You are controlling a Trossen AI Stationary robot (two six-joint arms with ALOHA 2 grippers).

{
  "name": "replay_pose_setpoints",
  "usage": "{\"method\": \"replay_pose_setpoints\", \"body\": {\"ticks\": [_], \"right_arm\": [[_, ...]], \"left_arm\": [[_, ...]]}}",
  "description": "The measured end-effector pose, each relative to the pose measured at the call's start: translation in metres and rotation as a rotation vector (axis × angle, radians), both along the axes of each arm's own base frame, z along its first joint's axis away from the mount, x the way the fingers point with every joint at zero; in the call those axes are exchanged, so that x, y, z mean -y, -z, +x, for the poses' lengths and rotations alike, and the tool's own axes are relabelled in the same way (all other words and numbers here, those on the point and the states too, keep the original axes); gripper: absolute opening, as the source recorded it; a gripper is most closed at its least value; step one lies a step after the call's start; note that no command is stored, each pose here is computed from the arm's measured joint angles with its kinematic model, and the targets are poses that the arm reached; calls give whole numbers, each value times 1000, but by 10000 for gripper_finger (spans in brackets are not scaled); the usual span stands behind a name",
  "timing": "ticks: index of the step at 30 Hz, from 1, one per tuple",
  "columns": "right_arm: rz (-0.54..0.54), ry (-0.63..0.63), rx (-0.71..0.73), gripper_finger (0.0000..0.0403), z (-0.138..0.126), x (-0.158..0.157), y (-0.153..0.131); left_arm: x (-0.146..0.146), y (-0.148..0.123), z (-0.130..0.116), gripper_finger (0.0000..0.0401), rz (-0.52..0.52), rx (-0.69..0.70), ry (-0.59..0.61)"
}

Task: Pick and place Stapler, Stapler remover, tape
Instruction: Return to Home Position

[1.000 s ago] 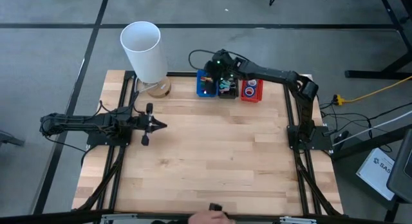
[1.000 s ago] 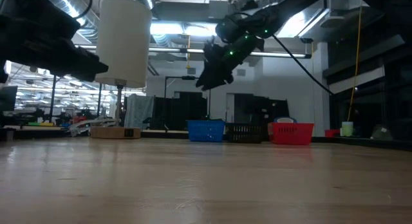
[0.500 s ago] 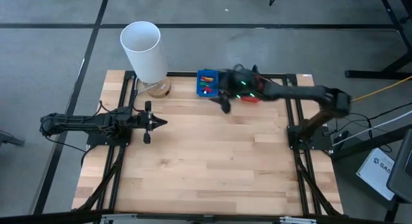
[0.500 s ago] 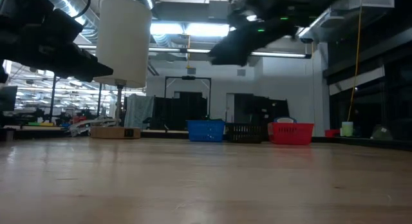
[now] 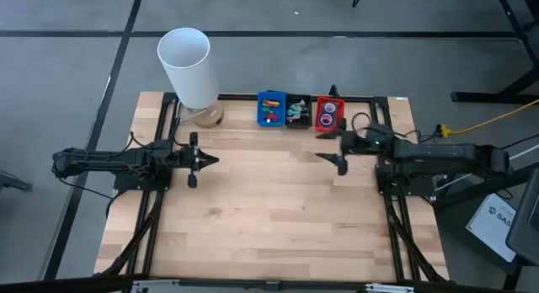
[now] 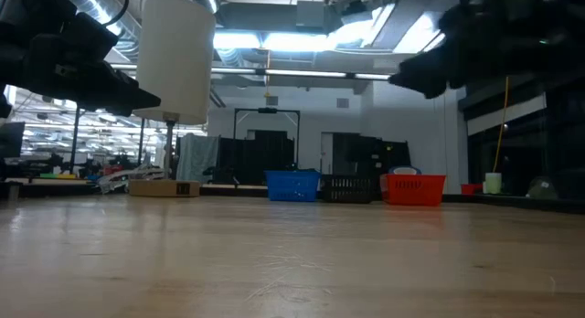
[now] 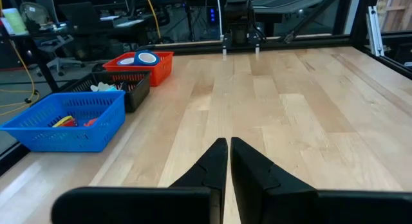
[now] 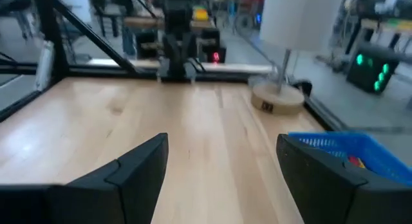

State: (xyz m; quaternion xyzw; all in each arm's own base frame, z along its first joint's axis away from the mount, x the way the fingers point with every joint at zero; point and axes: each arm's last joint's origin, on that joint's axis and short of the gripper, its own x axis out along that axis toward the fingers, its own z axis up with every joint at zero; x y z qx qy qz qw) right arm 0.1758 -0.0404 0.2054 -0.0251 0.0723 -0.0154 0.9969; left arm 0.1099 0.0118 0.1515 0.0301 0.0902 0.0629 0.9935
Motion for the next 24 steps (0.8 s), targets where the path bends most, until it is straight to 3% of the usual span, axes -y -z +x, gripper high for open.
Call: {"method": "replay_pose_setpoints", "body": {"ticks": [12, 24], "right_arm": [[-82, 11, 297, 290, -46, -10, 20], [-112, 28, 384, 290, -56, -11, 14]], "left_arm": [[0, 0, 0, 16, 0, 0, 0], [0, 0, 0, 15, 0, 0, 1]]}}
